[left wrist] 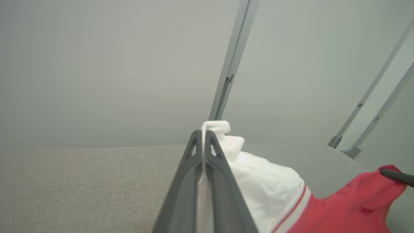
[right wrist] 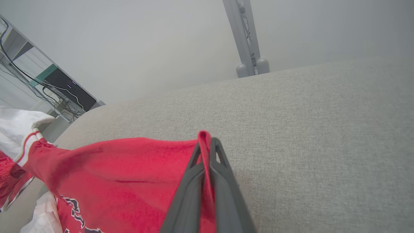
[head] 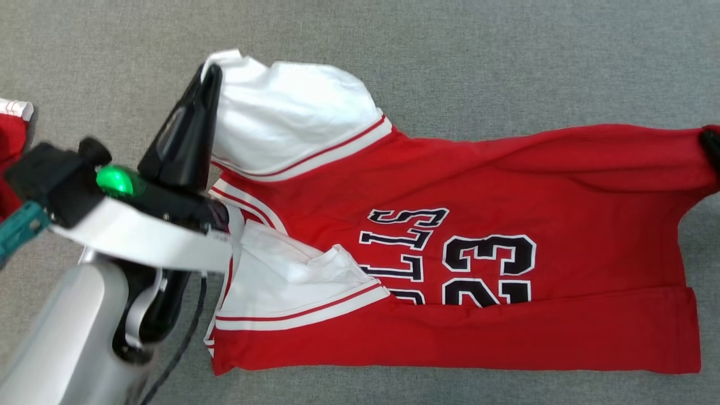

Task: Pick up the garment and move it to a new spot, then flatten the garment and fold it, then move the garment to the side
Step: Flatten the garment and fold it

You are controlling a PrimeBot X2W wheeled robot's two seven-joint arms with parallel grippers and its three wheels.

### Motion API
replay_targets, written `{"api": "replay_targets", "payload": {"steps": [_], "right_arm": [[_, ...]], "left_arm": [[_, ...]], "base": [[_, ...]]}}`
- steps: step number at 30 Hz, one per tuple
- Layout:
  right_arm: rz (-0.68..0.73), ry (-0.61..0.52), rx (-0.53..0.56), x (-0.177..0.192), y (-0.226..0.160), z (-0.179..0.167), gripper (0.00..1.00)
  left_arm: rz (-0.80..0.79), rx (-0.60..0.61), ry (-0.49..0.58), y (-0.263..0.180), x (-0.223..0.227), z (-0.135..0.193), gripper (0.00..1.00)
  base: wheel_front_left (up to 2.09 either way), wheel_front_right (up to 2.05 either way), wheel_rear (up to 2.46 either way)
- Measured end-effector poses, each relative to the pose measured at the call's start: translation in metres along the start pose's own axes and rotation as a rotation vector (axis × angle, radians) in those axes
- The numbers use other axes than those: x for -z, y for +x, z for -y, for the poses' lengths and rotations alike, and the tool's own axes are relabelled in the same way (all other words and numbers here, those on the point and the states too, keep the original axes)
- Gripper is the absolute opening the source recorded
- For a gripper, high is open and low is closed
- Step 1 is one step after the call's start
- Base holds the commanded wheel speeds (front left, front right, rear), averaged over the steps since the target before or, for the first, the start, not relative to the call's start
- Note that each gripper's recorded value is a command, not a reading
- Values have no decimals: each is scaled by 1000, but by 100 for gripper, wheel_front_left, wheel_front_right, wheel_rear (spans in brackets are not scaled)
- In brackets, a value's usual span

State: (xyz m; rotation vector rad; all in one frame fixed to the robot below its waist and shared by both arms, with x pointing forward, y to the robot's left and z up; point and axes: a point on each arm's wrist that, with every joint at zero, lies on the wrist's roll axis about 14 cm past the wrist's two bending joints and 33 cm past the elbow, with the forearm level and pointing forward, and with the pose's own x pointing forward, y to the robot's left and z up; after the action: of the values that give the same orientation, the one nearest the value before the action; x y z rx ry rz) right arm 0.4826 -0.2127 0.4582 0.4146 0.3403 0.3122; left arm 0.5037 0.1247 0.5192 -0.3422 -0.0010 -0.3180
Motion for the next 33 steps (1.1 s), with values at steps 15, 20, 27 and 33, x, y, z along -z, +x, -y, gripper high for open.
{"api": "replay_targets", "payload": {"steps": [15,20,27,33], "right_arm": [[-25,-6,10,42,-33,-8,0],[-23,-64,17,53,-43,-6,0],[-28,-76,36,66,-59,-3,0],[-88,-60,81,93,-67,7,100]], "left_arm": [[-199,-78,-208,-68,55,17,0],[-251,-116,-261,-84,73,17,0],[-315,-178,-323,-106,93,15,0],[-382,-248,-323,-123,116,2,100]], "base": [[0,0,0],[0,0,0],[0,0,0],[0,0,0]]}}
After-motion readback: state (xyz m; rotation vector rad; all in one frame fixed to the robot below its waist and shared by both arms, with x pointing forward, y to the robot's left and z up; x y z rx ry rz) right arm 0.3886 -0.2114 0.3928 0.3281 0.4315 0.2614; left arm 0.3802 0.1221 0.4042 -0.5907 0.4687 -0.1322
